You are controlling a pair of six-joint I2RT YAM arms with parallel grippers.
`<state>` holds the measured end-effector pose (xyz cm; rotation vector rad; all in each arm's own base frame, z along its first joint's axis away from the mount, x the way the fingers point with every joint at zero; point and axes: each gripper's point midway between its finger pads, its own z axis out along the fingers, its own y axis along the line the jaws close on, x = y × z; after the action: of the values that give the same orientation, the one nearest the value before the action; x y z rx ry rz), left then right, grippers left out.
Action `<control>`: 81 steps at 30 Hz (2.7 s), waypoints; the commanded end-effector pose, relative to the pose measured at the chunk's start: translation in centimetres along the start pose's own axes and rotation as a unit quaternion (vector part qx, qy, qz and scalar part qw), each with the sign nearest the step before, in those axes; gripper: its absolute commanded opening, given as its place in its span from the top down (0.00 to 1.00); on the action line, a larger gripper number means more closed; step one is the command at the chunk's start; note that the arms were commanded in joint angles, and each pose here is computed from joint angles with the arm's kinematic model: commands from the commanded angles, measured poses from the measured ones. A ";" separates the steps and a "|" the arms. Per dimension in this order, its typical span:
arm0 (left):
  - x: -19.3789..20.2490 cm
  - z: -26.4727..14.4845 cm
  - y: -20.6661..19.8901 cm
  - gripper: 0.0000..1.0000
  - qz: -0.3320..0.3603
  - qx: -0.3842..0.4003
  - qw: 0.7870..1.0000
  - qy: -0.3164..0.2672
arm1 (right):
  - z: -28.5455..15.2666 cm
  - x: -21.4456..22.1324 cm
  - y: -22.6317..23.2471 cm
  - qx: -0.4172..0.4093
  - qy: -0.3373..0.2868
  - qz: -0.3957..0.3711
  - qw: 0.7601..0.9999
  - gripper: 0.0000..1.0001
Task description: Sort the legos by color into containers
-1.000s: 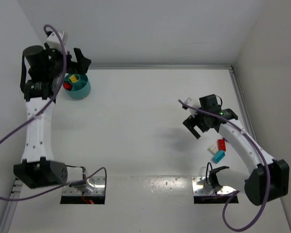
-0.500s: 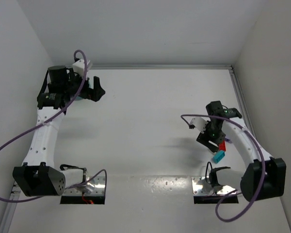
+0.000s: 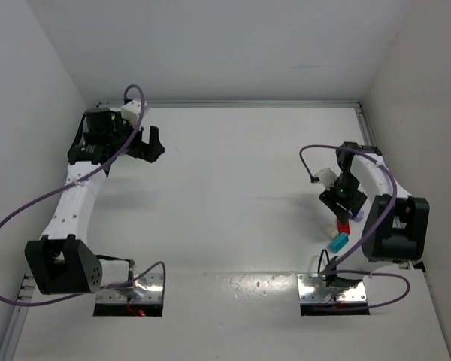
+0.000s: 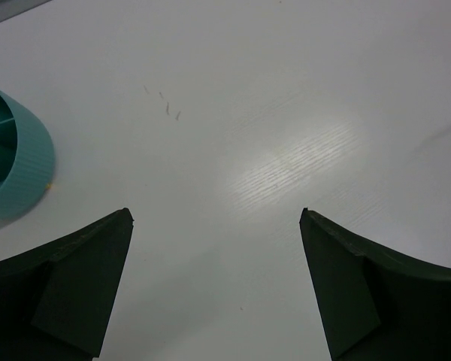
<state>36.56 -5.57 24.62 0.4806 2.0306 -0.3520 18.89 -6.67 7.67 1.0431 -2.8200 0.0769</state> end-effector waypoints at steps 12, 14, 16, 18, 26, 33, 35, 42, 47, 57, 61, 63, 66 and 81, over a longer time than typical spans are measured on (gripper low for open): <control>-2.9 1.6 2.9 0.00 -0.048 -0.015 0.997 -0.061 | 1.6 -0.5 0.8 -0.052 0.013 0.198 0.979 0.39; -2.9 1.4 3.0 0.00 -0.054 -0.014 0.997 -0.062 | 2.4 -0.3 0.5 -0.054 0.014 0.223 0.973 0.41; -2.8 1.6 3.4 0.00 -0.061 -0.014 0.996 -0.063 | 2.9 -0.3 0.3 -0.054 0.014 0.242 0.969 0.43; -2.7 1.7 3.8 0.00 -0.068 -0.013 0.996 -0.065 | 3.4 -0.4 -0.1 -0.059 0.018 0.247 0.967 0.43; -2.8 2.4 4.3 0.00 -0.093 0.001 0.993 -0.067 | 5.3 -1.4 -0.9 -0.083 -0.003 0.241 0.967 0.44; -2.1 3.4 5.2 0.00 -0.119 0.000 0.991 -0.055 | 7.3 -0.6 -0.2 -0.078 -0.001 0.256 0.963 0.44; -2.3 3.6 5.2 0.00 -0.118 0.005 0.991 -0.056 | 7.5 -0.4 -0.2 -0.074 0.001 0.256 0.964 0.44; -2.6 3.8 5.6 0.00 -0.129 0.007 0.990 -0.061 | 8.1 -0.7 -1.4 -0.061 -0.008 0.275 0.959 0.48; -2.8 3.8 5.7 0.00 -0.127 0.006 0.990 -0.065 | 8.4 -0.7 -1.9 -0.074 -0.013 0.262 0.962 0.55; -2.6 3.9 6.2 0.00 -0.133 0.002 0.989 -0.065 | 8.1 -4.1 -2.5 -0.108 -0.049 0.236 0.964 0.64; -2.6 4.2 6.3 0.00 -0.142 0.003 0.988 -0.065 | 8.0 -5.5 -2.1 -0.107 -0.056 0.219 0.968 0.65; -2.7 4.2 6.4 0.00 -0.139 0.002 0.988 -0.069 | 8.0 -6.2 -1.8 -0.107 -0.061 0.212 0.970 0.65; -2.3 4.3 6.3 0.00 -0.142 0.003 0.988 -0.065 | 7.7 -7.4 -1.5 -0.099 -0.066 0.189 0.975 0.65; 0.7 -0.2 4.8 0.00 -0.183 0.006 0.982 -0.041 | 7.5 -10.5 0.8 -0.041 -0.141 0.139 0.979 0.61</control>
<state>40.53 -0.24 20.94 0.0540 2.0920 -0.5882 22.60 -1.07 -0.38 0.6408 -3.0098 -0.1681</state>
